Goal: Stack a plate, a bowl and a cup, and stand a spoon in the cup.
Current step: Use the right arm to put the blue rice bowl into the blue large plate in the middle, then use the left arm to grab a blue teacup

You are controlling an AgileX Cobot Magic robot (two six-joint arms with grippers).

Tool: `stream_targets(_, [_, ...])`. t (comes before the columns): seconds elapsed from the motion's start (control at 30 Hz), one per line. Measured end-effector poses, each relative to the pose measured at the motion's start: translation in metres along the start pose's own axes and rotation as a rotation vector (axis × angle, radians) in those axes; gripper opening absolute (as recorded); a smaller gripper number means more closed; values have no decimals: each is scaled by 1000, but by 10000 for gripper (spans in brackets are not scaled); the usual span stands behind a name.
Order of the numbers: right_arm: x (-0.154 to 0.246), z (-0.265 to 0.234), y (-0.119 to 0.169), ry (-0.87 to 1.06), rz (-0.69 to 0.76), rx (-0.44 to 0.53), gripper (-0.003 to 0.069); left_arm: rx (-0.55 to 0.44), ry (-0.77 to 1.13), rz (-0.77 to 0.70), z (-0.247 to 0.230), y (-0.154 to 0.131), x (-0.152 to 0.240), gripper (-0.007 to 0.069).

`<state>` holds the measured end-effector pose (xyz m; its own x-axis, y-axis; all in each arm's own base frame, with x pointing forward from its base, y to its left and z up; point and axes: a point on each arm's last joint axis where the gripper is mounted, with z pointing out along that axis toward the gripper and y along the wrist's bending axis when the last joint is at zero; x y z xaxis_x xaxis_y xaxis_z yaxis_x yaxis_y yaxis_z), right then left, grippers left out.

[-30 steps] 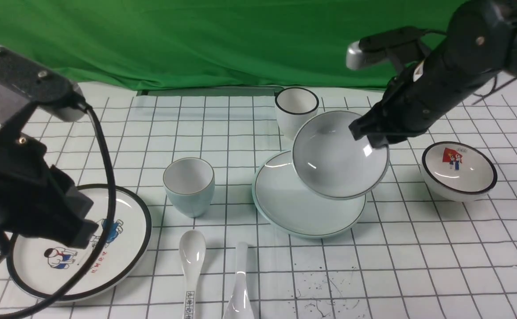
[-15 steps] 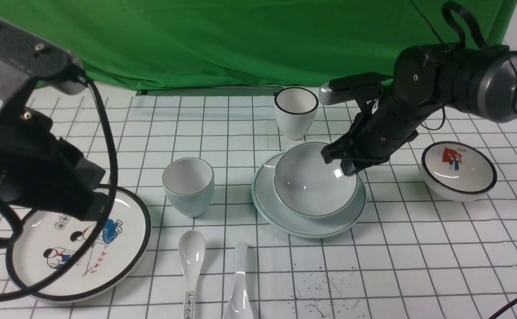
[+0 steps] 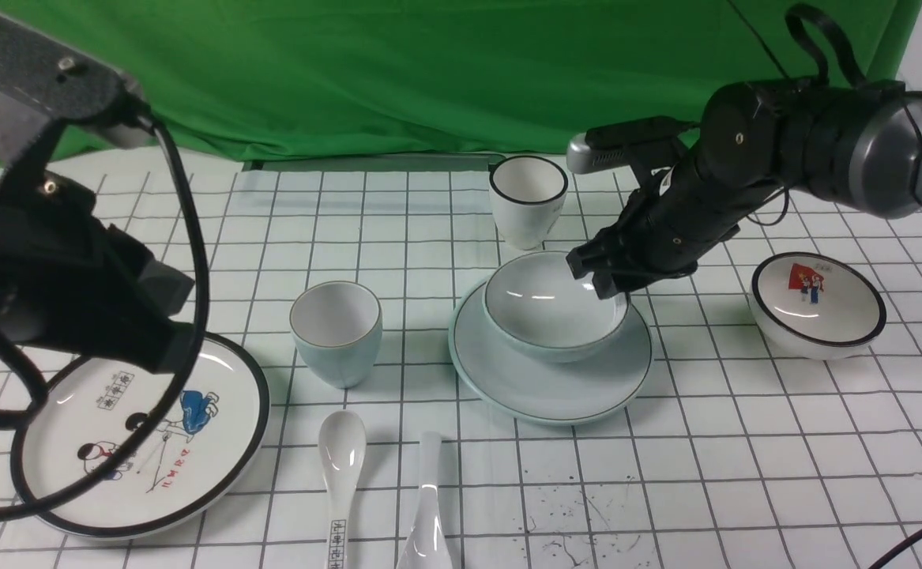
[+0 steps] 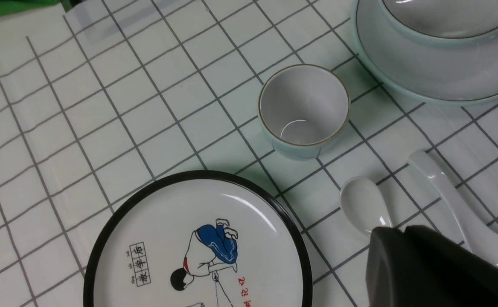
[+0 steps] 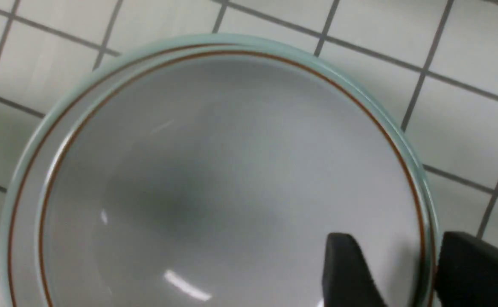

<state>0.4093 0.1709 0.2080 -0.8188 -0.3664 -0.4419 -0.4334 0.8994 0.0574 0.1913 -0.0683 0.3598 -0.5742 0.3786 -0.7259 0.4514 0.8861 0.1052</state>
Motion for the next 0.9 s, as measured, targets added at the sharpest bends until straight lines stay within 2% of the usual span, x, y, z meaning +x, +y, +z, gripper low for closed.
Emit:
stream_targets(0.1, [-1,-9,1,-10,-15,1,411,-4,-11,-29,0,0,-1,-17])
stream_targets(0.23, [-6,-34,3,-45,-66,3,421,-7,-23,-54,2,1,-3,9])
stream_targets(0.37, [-13,-101,8,-142,-153,19,420,-1,27,-87,17,3,-12,90])
stream_targets(0.4, [-10,-125,9,-161,-180,33,398,7,72,-93,27,4,-16,137])
stream_targets(0.43, [-10,-128,9,-165,-184,34,393,9,86,-95,30,4,-17,143])
stream_targets(0.5, [-1,-168,10,-188,-237,69,318,24,173,-99,53,6,-24,229])
stream_targets(0.53, [-1,-171,11,-190,-238,69,310,24,177,-99,55,6,-25,237])
stream_targets(0.6, [13,-212,10,-210,-278,123,192,37,264,-102,83,8,-31,337])
stream_targets(0.63, [14,-214,10,-206,-279,126,184,39,273,-103,87,8,-32,352])
stream_targets(0.67, [24,-236,10,-213,-289,151,123,44,315,-106,107,10,-36,412])
stream_targets(0.7, [28,-245,11,-215,-290,155,97,44,330,-106,116,10,-38,434])
stream_targets(0.8, [43,-270,13,-217,-285,161,59,20,381,-114,146,15,-42,484])
stream_targets(0.9, [53,-283,15,-207,-278,153,53,-18,414,-112,168,19,-43,496])
